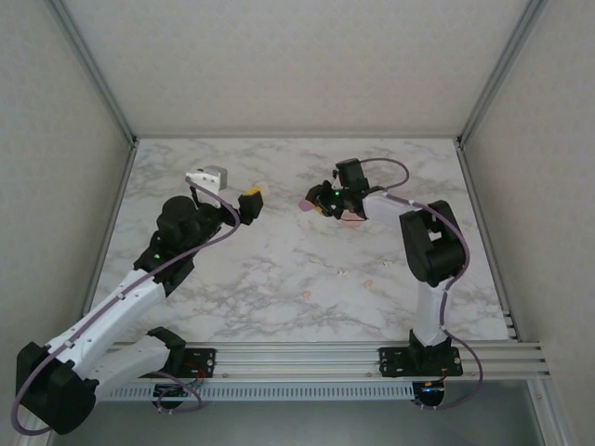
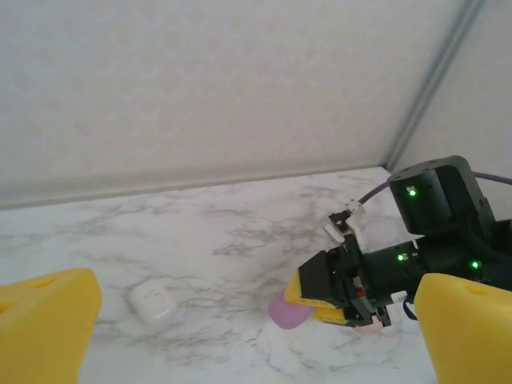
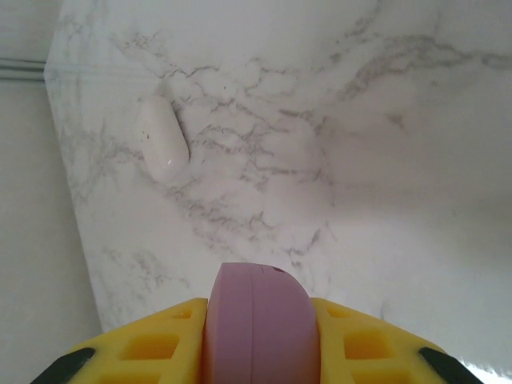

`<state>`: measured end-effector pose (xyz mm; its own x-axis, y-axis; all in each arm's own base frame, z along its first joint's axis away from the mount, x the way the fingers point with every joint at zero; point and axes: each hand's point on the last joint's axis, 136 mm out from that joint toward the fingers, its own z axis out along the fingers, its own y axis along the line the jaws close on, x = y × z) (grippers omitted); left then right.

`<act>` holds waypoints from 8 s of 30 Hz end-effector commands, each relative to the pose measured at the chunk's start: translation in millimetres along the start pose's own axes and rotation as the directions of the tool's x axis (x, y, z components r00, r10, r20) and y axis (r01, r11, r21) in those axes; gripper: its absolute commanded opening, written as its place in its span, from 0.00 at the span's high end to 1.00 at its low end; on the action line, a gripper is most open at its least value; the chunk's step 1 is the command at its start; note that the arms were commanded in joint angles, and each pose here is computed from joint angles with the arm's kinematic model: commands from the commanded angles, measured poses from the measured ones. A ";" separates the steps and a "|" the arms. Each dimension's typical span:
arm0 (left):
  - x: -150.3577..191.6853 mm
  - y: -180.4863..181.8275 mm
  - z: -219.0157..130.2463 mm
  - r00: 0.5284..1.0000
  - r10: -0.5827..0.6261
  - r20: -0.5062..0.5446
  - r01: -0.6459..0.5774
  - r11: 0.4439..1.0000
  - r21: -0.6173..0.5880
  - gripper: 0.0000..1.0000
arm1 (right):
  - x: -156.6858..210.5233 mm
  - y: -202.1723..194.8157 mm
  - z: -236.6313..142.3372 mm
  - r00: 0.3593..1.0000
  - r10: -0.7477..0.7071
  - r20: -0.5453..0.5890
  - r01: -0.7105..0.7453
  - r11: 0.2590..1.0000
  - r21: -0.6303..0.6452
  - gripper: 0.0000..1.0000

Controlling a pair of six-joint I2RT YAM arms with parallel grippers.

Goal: Insert wireless bluetooth earbuds into charging case

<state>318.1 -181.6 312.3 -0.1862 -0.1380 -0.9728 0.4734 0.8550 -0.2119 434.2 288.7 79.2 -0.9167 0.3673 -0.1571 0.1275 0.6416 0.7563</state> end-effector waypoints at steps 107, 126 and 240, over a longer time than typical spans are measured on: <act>3.0 21.0 28.4 0.967 -0.190 -0.170 0.179 0.981 -0.081 0.00 | 32.7 -126.1 -52.4 0.662 -0.533 -0.527 0.738 0.585 0.335 0.52; 10.5 18.8 36.8 0.942 -0.246 -0.229 0.231 0.969 -0.091 0.01 | 37.3 -119.3 -49.8 0.657 -0.562 -0.502 0.747 0.575 0.333 0.63; -25.3 -151.7 49.5 0.567 -0.406 -0.717 0.791 0.510 0.337 0.81 | 71.4 177.2 -227.2 -0.082 -0.774 0.628 0.994 -0.014 0.112 0.51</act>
<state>310.7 -330.6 340.4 -0.9284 -0.1047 -0.3566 0.3265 0.2286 -0.9171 304.1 272.9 332.9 0.1831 -0.1169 -0.9761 -0.8711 0.4410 -0.2162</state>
